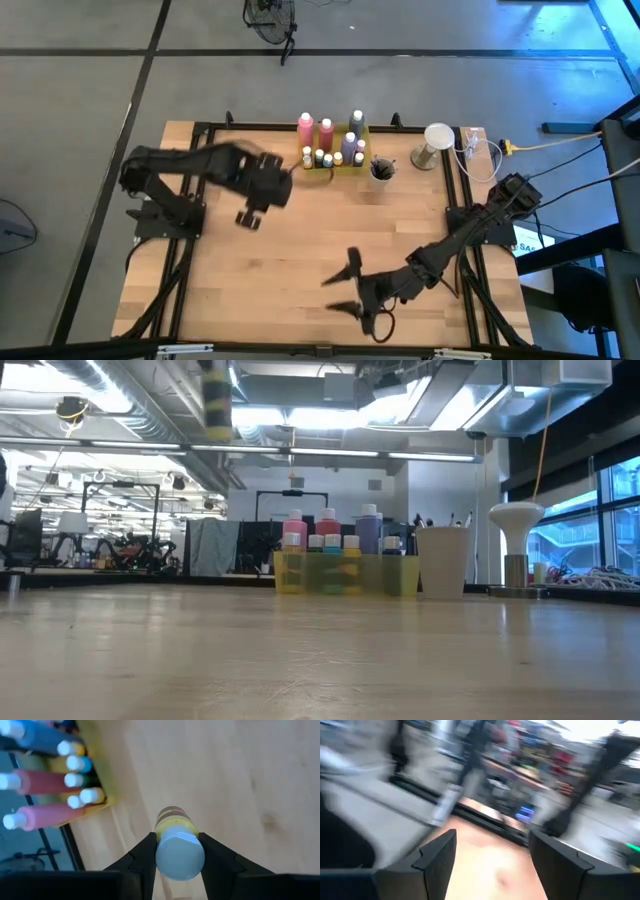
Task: Pick & Place Paint Supplies
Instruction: Put the small yellow paint bottle into the yellow bin
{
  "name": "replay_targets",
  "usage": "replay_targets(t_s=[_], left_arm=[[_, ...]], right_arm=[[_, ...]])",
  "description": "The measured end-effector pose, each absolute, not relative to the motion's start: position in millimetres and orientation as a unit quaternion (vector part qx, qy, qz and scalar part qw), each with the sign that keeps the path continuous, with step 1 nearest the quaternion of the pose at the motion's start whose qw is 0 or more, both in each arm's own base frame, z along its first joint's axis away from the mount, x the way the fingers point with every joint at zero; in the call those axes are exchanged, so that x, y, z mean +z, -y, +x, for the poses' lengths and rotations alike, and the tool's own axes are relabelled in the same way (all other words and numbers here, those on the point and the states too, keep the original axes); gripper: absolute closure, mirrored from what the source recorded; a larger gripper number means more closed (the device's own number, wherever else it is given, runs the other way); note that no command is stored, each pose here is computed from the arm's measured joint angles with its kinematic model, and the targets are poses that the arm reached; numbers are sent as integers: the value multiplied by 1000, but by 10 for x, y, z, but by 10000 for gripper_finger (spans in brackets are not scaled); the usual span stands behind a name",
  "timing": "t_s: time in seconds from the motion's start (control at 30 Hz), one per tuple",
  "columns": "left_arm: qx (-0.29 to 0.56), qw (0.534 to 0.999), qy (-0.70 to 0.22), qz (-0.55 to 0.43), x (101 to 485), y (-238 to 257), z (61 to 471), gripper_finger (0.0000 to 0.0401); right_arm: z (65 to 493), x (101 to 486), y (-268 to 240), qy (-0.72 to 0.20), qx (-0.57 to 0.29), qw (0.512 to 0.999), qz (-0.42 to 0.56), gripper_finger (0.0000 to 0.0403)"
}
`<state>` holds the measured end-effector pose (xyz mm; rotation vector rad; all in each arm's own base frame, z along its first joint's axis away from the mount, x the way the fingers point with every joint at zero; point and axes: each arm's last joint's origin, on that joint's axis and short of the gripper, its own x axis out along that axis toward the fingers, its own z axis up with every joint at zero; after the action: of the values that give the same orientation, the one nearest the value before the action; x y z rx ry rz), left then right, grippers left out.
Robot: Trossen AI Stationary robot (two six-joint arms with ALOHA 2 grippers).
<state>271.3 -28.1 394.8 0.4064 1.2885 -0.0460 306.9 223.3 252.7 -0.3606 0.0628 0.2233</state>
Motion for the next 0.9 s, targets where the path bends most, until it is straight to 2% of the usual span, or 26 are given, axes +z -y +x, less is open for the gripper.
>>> replay_targets(t_s=[0.13,0.3,0.43,0.67,0.9], left_arm=[[6,790,-594,148,3965,-154,2743,286],[22,830,-552,76,3998,-617,2777,286],[66,837,-541,40,3968,-959,2780,286],[92,837,-540,6,3758,-1414,2925,286],[85,805,-588,6,3381,-1676,3135,286]], right_arm=[[3056,2519,-2173,-54,-29,978,-199,153],[3038,2548,-2088,-61,-184,964,-183,153],[3002,2558,-2049,-71,-279,940,-185,153],[2954,2515,-2071,-113,-300,905,-281,153],[3060,2490,-1913,-152,-300,870,-359,153]])
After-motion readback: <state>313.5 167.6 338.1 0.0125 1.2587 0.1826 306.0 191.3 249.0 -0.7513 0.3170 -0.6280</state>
